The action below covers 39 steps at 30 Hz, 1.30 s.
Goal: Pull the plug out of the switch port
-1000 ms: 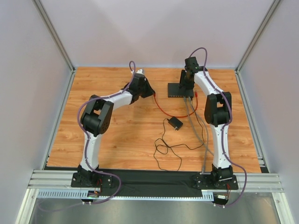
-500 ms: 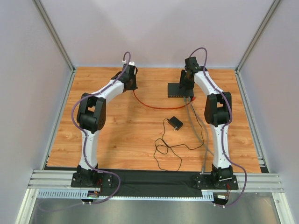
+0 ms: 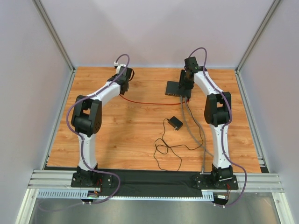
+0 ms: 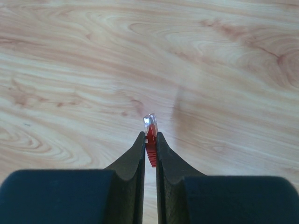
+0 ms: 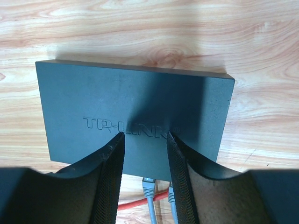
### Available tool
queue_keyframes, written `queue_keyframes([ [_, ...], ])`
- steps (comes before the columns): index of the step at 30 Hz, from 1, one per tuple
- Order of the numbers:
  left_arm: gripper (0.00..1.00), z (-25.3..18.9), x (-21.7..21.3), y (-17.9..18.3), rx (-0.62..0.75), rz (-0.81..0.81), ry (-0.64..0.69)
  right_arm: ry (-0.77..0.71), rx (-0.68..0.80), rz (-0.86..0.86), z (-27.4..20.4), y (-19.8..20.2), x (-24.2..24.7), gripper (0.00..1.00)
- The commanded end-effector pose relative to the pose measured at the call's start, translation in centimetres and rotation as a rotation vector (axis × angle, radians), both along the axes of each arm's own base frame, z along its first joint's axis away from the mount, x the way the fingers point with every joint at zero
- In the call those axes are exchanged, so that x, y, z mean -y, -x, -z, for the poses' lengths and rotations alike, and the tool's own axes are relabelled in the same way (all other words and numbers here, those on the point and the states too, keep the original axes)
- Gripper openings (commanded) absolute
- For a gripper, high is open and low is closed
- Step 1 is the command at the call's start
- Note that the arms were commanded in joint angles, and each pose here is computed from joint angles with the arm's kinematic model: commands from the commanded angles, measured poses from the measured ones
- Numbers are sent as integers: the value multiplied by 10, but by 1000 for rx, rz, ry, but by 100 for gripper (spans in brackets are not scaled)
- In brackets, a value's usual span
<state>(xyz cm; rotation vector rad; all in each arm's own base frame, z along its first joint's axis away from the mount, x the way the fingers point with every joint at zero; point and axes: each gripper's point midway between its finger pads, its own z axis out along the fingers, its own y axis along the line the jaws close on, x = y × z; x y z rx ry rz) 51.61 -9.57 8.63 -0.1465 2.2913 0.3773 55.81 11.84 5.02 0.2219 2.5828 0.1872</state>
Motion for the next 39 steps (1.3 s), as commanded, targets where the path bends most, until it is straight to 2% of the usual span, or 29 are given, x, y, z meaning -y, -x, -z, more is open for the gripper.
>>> queue_keyframes([
  [1,7,-58,-34,-3,135,-77,-31,60,-167,22,55,28,17,44],
  [2,9,-60,-31,-1,141,-62,-8,61,-170,19,56,29,17,44],
  [3,24,-62,-26,-2,148,-53,15,62,-172,17,57,29,17,44],
  [5,41,-58,-12,-6,140,-14,87,58,-169,17,55,29,16,44],
  [8,45,-55,14,-7,125,48,201,58,-168,16,56,29,16,44],
  [12,53,-68,-2,1,145,-48,72,57,-168,12,55,29,16,44],
  [15,54,-83,18,-2,201,58,158,56,-165,13,55,28,16,44],
  [16,55,-80,45,0,174,170,258,56,-164,13,54,28,16,44],
  [18,57,-73,81,11,66,263,418,57,-168,13,56,29,17,44],
  [19,57,-80,95,5,56,274,469,58,-166,14,55,28,17,44],
  [21,56,-84,128,17,42,248,567,58,-165,14,54,28,17,44],
  [24,57,-91,151,42,130,40,625,58,-165,14,54,28,17,44],
  [26,56,-88,150,60,175,-86,647,57,-167,15,55,28,17,44],
  [29,56,-80,181,72,200,-113,695,59,-169,14,55,29,18,44],
  [32,56,-62,200,80,98,-198,675,58,-169,12,55,30,17,44],
  [33,56,-50,188,95,35,-253,587,57,-170,11,55,30,17,44],
  [34,56,-52,204,91,33,-263,589,58,-171,13,55,30,18,44],
  [36,56,-56,201,97,42,-339,544,55,-171,12,55,30,17,44],
  [39,56,-34,207,103,13,-366,528,54,-170,11,55,30,17,44],
])
